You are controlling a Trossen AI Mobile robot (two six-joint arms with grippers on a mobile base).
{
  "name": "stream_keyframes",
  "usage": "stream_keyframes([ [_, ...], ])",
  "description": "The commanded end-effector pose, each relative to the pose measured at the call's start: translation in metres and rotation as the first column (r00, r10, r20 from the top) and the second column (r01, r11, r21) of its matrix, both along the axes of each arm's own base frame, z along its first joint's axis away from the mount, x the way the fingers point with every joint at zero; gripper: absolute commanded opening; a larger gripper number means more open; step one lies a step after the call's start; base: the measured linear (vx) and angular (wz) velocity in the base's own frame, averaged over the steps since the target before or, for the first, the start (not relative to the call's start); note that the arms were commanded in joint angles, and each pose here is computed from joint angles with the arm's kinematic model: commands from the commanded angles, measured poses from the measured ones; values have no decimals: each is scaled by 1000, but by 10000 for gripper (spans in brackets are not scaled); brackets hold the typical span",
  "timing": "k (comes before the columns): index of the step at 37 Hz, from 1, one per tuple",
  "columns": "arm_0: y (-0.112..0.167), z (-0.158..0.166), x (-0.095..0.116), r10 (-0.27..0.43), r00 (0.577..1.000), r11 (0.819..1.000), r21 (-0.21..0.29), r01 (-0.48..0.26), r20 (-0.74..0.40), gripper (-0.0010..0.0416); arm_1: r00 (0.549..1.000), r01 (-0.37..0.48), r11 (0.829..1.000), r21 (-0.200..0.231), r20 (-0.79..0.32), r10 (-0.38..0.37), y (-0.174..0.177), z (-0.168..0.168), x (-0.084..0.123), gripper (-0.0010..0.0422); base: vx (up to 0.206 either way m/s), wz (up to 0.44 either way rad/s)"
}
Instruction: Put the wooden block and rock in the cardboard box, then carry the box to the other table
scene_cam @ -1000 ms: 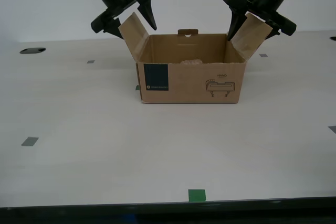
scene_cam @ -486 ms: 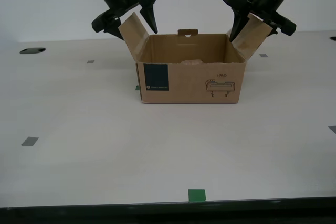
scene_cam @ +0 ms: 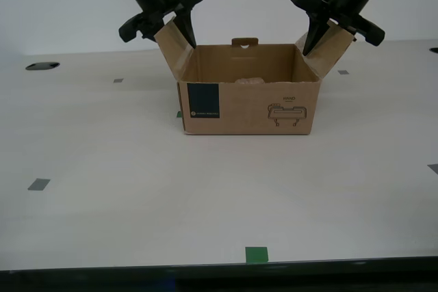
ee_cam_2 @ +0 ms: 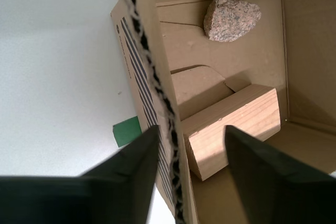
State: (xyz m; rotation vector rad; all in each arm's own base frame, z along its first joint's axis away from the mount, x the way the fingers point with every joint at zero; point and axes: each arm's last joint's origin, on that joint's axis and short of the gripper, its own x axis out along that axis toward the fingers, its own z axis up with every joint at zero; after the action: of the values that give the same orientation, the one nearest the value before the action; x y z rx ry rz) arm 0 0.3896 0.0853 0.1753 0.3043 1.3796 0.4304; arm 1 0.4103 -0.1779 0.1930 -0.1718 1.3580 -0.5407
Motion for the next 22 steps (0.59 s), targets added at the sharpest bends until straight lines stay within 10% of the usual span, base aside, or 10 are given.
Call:
stream_keyframes([
  [1, 0, 0, 0, 1, 1000, 1000, 5, -1, 3, 101, 1000, -2, 1000, 1, -4, 2, 0, 0, 0, 85, 0, 0],
  [7, 0, 1, 0, 0, 1000, 1000, 5, 0, 2, 96, 1000, -9, 1000, 0, -6, 9, 0, 0, 0, -3, 0, 0],
  [14, 0, 0, 0, 2, 1000, 1000, 5, -2, 2, -9, 1000, -15, 1000, 0, -10, 15, 0, 0, 0, -5, 0, 0],
  [22, 1, 0, 0, 3, 1000, 1000, 4, -3, 1, 1, 1000, -24, 1000, 15, -5, 24, 0, 0, 0, -1, 0, 0],
])
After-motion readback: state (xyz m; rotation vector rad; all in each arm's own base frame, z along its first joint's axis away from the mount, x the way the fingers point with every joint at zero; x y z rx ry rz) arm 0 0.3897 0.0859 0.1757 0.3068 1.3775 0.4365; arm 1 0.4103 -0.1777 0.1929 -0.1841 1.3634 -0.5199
